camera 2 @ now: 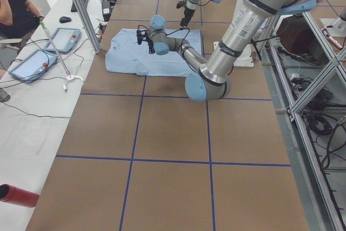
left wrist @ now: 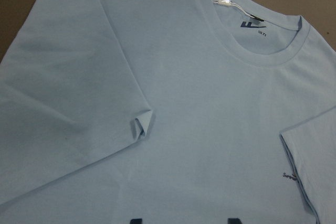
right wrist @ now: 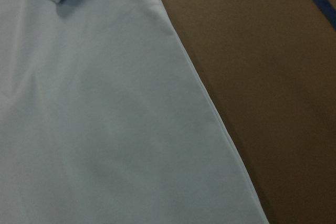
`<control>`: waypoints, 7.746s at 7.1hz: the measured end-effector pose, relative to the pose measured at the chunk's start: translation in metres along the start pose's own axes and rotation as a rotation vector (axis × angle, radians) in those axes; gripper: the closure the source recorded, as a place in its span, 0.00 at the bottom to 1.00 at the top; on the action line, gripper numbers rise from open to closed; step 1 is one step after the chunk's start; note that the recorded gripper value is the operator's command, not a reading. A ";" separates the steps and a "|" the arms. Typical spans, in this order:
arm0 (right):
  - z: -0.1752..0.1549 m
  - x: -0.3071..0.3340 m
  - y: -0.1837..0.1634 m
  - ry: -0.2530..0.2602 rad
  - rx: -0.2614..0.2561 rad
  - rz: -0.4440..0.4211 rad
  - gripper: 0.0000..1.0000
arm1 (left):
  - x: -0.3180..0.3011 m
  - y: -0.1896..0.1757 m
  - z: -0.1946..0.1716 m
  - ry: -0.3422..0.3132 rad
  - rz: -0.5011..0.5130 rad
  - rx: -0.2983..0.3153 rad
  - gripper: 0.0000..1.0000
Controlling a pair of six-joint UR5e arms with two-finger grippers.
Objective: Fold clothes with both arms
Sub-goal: 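Fold the sleeve inward with the left gripper while the right moves to the hem, then grasp both hem corners nearest the robot with the left and right grippers, then lift the hem with both grippers and fold it toward the collar, then release the hem at the collar and move the right gripper to the shirt's side edge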
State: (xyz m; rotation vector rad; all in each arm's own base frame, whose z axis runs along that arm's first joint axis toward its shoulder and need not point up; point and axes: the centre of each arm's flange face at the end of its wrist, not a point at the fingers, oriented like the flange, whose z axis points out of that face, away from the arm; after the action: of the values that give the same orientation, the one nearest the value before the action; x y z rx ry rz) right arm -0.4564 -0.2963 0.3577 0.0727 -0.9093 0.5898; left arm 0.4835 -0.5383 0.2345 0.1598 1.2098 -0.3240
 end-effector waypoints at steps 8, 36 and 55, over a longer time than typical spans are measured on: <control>-0.004 0.054 0.065 0.104 -0.039 0.190 0.68 | 0.000 0.006 -0.016 0.025 0.006 0.092 0.37; -0.053 0.065 0.081 0.100 -0.127 0.148 1.00 | -0.109 0.316 -0.046 -0.323 -0.125 0.013 1.00; 0.115 -0.188 -0.325 0.207 0.235 -0.151 0.71 | -0.058 -0.064 0.070 -0.230 0.030 0.454 0.65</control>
State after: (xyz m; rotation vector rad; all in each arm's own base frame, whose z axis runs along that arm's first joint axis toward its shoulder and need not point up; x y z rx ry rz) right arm -0.4618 -0.6885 0.3457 0.2846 -0.6250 0.5504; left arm 0.5069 -0.6101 0.3162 0.5188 0.8911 -0.5728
